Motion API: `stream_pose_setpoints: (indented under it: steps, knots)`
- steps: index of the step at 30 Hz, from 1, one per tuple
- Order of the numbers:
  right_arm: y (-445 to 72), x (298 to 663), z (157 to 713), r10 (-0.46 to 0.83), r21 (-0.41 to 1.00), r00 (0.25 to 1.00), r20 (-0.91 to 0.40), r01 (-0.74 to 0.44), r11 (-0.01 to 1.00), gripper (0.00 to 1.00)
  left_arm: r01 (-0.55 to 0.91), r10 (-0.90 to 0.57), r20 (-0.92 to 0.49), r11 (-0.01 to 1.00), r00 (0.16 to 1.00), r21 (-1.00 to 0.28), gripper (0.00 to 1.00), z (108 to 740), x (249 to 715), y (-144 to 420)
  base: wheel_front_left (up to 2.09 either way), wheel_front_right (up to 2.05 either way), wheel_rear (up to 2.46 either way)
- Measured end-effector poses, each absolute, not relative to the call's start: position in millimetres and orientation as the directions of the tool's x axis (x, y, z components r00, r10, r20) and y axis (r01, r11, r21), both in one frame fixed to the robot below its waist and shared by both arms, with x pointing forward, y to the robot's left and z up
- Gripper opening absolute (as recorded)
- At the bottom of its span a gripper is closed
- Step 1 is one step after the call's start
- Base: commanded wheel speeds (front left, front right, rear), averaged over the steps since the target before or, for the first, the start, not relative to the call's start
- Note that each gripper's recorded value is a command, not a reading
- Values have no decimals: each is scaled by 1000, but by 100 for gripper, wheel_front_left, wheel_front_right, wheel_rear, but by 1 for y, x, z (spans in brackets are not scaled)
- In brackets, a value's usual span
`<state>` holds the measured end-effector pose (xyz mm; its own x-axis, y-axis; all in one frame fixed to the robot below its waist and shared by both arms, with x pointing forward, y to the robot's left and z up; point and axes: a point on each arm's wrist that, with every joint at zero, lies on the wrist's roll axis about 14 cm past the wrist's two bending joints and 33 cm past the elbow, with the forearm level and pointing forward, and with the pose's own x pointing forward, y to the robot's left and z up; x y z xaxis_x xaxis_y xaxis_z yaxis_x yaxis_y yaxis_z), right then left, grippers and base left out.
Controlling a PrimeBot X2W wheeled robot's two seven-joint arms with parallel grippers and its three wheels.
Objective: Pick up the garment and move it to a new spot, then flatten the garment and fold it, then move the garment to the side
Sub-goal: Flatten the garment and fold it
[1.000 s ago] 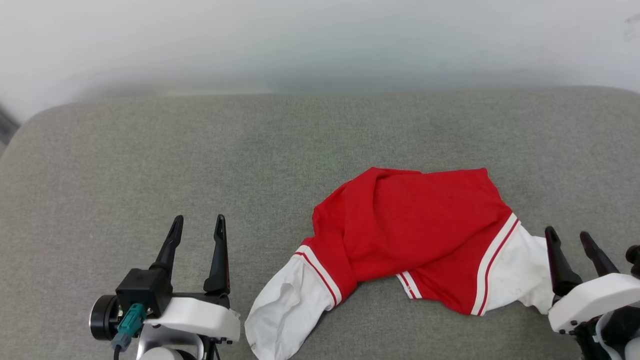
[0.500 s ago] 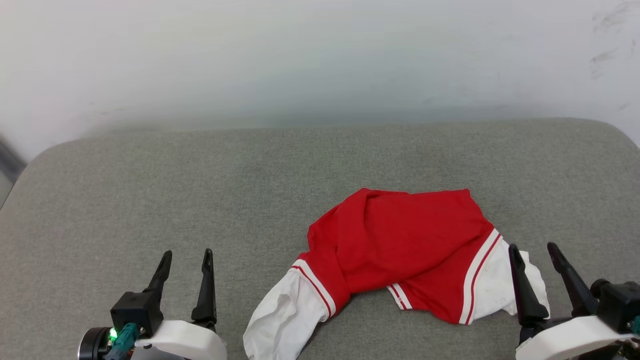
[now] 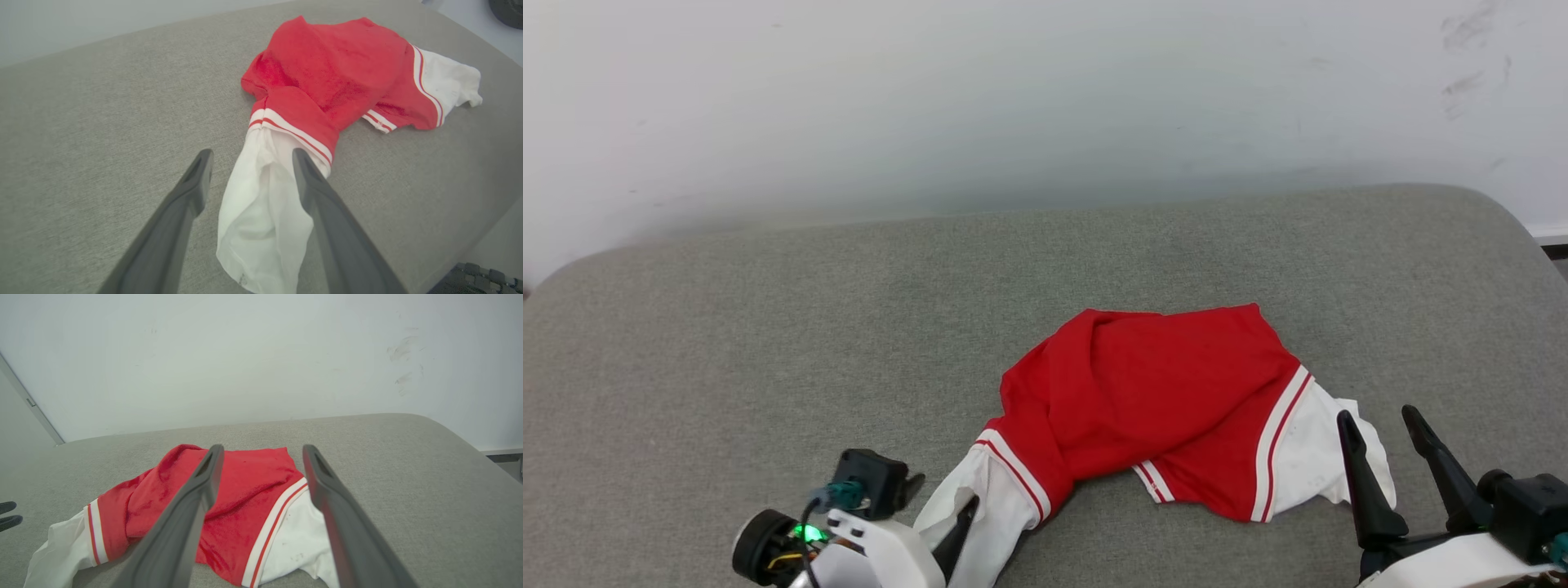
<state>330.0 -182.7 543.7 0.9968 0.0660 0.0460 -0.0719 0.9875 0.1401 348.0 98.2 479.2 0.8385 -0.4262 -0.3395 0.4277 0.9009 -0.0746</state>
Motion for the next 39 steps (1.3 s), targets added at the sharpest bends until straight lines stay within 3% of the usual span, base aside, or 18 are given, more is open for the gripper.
stream_pose_setpoints:
  steps: [9, 19, 20, 21, 28, 33, 35, 39]
  knots:
    - [-189, 335, 538, 40, 155, 999, 31, -44, 987, 100, 629, -525, -673, 769, 522, -111, 100, 417, 303, 69, 0, 0, 0]
    - [-198, 344, 528, 9, 183, 1000, 11, -11, 983, 100, 647, -434, -838, 751, 331, -133, 100, 366, 293, 82, 0, 0, 0]
    - [-200, 345, 526, 2, 192, 1000, 12, -4, 981, 100, 659, -414, -860, 741, 299, -128, 15, 360, 293, 84, 0, 0, 0]
    - [-200, 346, 526, 1, 196, 1000, 11, -3, 981, 100, 662, -409, -864, 739, 294, -124, 0, 359, 294, 84, 0, 0, 0]
    - [-201, 348, 525, -1, 211, 1000, 13, -1, 977, 100, 647, -374, -858, 759, 353, -64, 0, 362, 306, 98, 0, 0, 0]
    - [-209, 350, 523, -20, 239, 1000, -3, 21, 971, 100, 599, -389, -789, 800, 476, -33, 0, 379, 321, 99, 0, 0, 0]
    - [-223, 349, 509, -41, 261, 997, -71, 58, 964, 100, 547, -394, -714, 837, 579, -18, 0, 400, 338, 102, 0, 0, 0]
    - [-252, 341, 477, -73, 271, 970, -234, 137, 953, 100, 501, -400, -630, 865, 666, -20, 0, 423, 346, 102, 0, 0, 0]
